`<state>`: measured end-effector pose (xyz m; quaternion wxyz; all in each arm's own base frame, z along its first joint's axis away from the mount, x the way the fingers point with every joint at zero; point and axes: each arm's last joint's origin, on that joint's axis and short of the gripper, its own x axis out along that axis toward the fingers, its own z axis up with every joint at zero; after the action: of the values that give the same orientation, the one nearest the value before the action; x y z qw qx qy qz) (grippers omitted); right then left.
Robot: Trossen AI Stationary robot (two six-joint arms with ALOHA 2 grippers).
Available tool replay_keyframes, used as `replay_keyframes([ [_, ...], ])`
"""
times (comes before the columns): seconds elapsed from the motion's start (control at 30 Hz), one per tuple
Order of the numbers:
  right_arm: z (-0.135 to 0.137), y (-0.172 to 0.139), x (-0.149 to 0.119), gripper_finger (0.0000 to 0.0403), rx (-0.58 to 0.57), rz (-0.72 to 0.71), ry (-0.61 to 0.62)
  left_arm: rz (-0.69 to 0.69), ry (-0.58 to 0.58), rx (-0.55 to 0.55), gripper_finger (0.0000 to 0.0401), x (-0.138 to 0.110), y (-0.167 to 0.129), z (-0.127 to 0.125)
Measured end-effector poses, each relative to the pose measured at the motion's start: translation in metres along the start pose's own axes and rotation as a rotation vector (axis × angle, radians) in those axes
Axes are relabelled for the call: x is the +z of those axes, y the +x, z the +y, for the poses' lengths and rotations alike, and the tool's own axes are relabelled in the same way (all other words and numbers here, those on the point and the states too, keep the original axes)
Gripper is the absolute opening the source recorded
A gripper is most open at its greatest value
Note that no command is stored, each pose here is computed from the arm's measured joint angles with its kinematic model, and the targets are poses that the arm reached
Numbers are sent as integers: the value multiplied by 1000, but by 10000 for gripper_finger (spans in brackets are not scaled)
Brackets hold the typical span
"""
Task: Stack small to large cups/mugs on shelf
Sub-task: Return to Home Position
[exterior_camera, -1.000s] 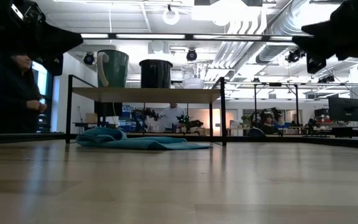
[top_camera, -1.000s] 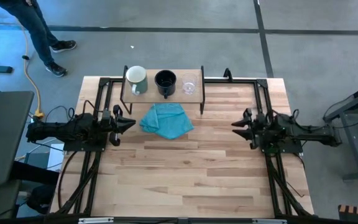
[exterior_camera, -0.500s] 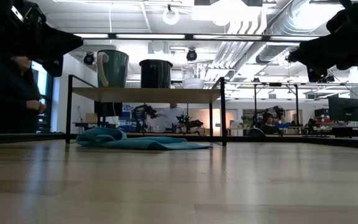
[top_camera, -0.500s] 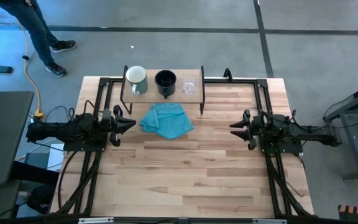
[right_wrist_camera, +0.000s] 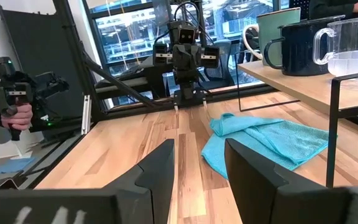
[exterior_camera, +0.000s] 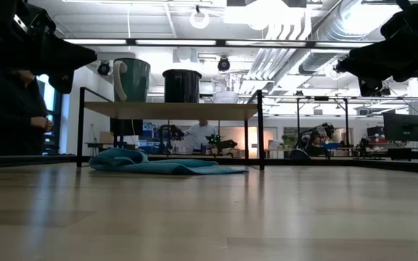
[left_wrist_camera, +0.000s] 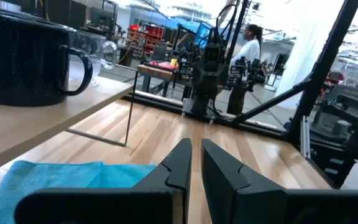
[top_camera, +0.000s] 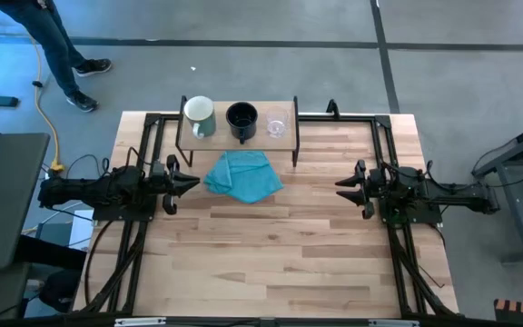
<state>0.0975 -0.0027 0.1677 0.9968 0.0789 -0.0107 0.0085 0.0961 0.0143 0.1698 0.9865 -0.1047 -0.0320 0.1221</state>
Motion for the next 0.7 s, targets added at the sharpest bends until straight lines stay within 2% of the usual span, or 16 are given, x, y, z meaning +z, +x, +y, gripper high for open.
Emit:
replay_keyframes([
  [0.23,0,0,0,134,0,0,-2,-1,46,-7,26,0,0,0],
  [0.7,0,0,0,134,0,1,-2,-1,56,-7,26,0,0,0],
])
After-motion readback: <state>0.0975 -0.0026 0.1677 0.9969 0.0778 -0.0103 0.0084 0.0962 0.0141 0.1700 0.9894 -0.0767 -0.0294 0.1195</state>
